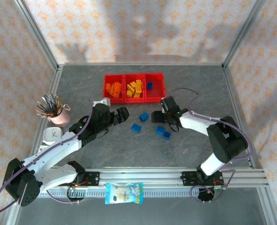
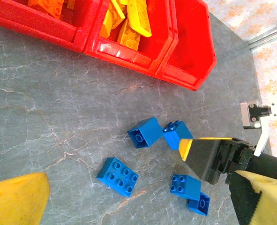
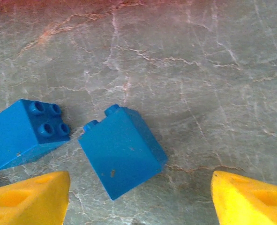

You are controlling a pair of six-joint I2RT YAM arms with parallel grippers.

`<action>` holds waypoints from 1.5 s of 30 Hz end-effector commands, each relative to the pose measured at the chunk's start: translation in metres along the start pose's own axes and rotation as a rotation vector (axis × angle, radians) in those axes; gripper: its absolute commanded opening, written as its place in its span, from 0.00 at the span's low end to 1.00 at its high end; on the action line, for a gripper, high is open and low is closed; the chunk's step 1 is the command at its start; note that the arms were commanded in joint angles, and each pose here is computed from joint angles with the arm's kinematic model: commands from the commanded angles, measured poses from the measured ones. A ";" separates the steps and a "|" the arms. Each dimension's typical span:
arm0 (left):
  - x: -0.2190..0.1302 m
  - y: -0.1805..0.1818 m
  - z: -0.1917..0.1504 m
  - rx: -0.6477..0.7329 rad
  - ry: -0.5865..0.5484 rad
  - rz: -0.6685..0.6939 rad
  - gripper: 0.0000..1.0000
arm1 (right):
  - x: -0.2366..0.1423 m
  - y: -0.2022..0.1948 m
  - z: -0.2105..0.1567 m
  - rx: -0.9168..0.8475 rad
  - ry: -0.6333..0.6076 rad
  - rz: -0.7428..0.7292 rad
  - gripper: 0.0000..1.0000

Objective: Sort the legos into containers by color
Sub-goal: Pick up the lego from the center of the table, then place the lego in the container.

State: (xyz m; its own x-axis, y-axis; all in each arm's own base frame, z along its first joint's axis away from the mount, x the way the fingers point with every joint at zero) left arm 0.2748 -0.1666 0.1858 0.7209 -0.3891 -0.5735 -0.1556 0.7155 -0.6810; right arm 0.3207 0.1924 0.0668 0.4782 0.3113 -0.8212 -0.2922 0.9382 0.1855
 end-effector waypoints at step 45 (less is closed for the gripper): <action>0.003 -0.037 0.043 0.093 -0.098 -0.011 0.99 | -0.031 0.000 0.145 0.048 -0.241 -0.220 0.19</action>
State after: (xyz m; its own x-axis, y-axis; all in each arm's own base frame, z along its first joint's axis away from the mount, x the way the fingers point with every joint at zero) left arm 0.3010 -0.1729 0.2171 0.7637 -0.3620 -0.5344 -0.1072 0.7452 -0.6581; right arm 0.4110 0.2149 0.1675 0.6939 0.2036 -0.6907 -0.1957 0.9764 0.0912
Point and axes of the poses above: each hand's point on the last joint's axis, 136 mm out from that joint toward the fingers, its own x axis out along the fingers, its own y axis along the line the jaws close on, z = x × y, the point moved 2 cm from there along -x, back along the fingers, and after that the axes turned 8 degrees about -x, right-handed, at the moved point
